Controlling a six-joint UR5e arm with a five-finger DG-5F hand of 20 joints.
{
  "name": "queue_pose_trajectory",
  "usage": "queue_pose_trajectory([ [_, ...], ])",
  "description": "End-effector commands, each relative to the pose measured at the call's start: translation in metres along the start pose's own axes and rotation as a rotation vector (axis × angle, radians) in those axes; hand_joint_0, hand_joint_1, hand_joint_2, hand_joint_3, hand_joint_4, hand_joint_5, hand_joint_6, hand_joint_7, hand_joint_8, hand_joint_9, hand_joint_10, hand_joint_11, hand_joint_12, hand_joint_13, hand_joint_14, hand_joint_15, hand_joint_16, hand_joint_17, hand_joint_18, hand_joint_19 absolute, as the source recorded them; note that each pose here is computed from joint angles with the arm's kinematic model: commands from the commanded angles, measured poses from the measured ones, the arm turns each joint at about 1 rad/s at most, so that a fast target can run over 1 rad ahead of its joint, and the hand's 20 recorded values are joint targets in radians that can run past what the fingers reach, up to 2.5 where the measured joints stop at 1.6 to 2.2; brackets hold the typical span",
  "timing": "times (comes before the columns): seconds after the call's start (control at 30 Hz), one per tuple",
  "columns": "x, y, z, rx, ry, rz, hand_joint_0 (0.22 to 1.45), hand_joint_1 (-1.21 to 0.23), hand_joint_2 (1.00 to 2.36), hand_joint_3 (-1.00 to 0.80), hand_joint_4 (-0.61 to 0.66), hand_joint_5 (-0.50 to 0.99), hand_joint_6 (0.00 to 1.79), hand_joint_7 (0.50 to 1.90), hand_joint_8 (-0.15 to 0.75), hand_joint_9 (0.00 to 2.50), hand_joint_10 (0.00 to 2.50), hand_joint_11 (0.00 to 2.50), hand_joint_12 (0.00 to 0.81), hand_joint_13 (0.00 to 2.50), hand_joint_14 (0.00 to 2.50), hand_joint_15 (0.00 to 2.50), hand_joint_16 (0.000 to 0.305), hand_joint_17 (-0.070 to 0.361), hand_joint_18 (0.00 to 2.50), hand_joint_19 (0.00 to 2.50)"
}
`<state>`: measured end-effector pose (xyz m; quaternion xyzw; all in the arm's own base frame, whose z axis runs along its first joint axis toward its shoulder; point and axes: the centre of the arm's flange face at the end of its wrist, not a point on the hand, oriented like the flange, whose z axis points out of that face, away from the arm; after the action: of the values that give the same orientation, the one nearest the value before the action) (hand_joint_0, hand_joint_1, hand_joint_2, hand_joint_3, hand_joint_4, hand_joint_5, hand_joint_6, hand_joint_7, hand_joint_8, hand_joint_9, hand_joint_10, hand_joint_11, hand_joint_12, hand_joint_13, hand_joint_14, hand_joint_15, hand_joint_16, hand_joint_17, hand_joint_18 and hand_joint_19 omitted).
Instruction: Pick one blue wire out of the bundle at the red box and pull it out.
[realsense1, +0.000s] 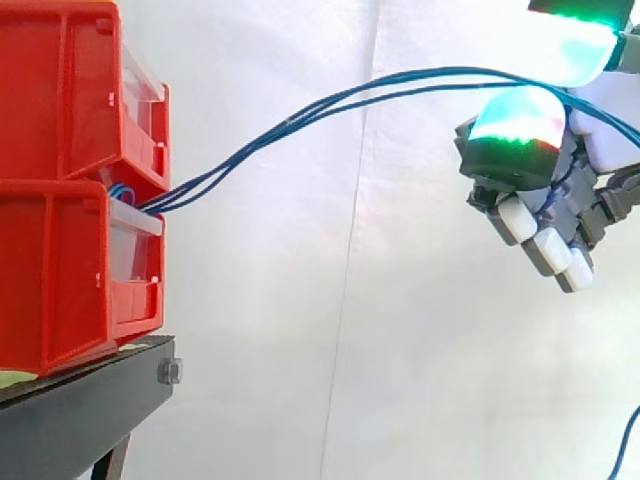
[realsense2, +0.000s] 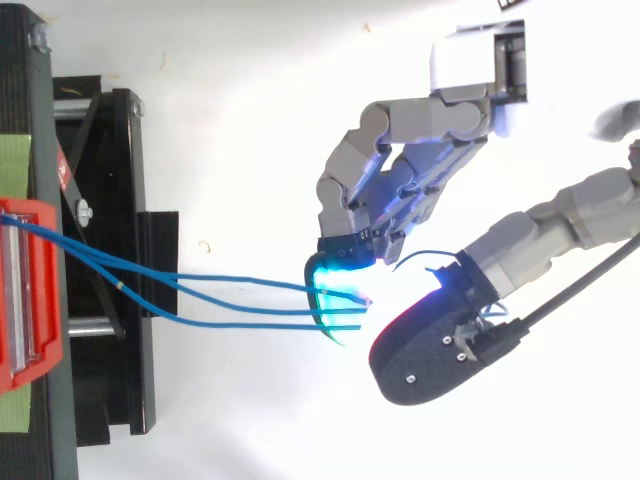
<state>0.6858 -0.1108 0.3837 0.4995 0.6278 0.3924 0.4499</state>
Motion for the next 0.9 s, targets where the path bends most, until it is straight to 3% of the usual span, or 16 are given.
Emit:
queue_pose_trajectory([
  [0.0,-0.0003,0.0006,0.0000,-0.001,0.000,0.005,0.62,-0.69,1.01,-0.36,0.18,-0.22,0.92,0.79,0.314,0.74,0.01,0.62,0.434,0.78,0.01,0.46,0.054,0.120,0.68,0.46],
  [0.27,0.0003,0.0000,0.0000,-0.001,0.004,0.003,0.71,-0.86,1.01,-0.32,0.15,-0.23,0.94,0.76,0.289,0.71,0.01,0.61,0.425,0.78,0.01,0.43,0.052,0.117,0.75,0.41],
  [0.57,0.0004,-0.0001,-0.0001,0.001,0.005,0.005,0.78,-0.90,1.01,-0.40,0.05,-0.25,0.94,0.73,0.216,0.61,0.01,0.58,0.411,0.75,0.01,0.41,0.050,0.112,0.75,0.36],
  [0.73,0.0014,0.0001,0.0001,0.001,0.006,0.010,0.78,-0.92,1.00,-0.48,-0.03,-0.27,0.92,0.70,0.196,0.53,0.00,0.53,0.402,0.69,0.01,0.38,0.048,0.108,0.71,0.31],
  [0.87,0.0014,0.0008,0.0001,-0.001,0.007,0.039,0.69,-0.95,1.00,-0.50,-0.01,-0.26,0.90,0.69,0.197,0.52,0.01,0.53,0.401,0.66,0.01,0.38,0.048,0.108,0.67,0.31],
])
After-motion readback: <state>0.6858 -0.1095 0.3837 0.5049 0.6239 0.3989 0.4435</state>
